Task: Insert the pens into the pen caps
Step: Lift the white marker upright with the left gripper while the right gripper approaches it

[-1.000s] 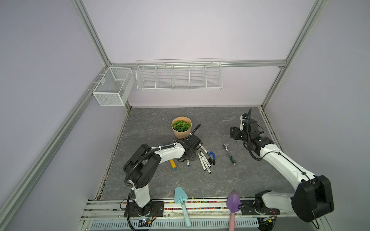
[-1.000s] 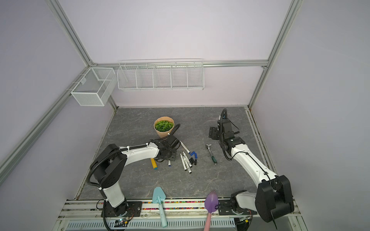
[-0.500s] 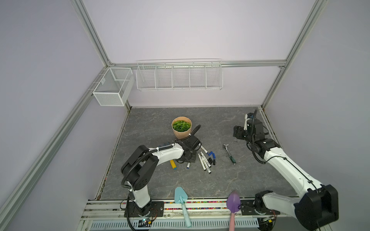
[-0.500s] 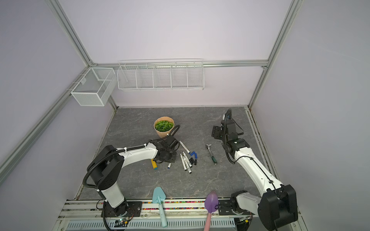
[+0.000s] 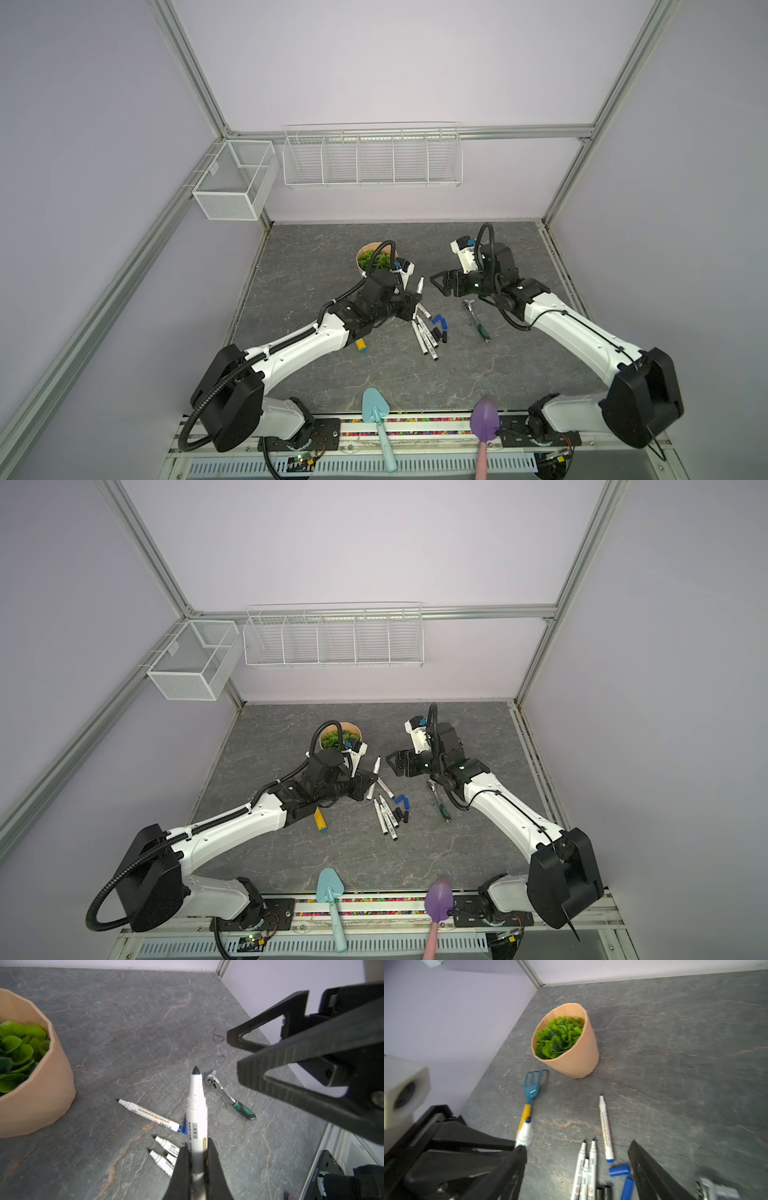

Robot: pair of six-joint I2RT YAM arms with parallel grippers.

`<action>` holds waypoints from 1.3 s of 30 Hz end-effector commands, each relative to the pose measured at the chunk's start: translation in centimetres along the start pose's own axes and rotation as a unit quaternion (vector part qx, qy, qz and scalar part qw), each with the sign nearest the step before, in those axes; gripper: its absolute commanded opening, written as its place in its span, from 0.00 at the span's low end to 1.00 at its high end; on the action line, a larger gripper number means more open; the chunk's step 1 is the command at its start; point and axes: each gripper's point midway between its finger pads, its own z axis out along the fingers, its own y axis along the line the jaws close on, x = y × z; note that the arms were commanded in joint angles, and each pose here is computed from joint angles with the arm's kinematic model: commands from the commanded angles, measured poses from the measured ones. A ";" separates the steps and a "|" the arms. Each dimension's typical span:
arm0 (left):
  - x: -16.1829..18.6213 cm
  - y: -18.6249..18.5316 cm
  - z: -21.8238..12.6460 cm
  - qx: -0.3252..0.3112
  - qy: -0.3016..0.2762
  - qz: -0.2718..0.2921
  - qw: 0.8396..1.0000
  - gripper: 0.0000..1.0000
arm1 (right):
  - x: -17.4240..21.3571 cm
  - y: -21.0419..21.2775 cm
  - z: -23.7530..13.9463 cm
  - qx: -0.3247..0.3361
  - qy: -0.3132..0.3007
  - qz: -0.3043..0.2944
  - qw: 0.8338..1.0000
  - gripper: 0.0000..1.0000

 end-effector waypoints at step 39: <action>-2.7 -1.0 1.6 0.029 -0.068 -0.003 0.997 0.51 | -2.9 6.0 1.6 -0.151 0.014 0.008 0.988 0.07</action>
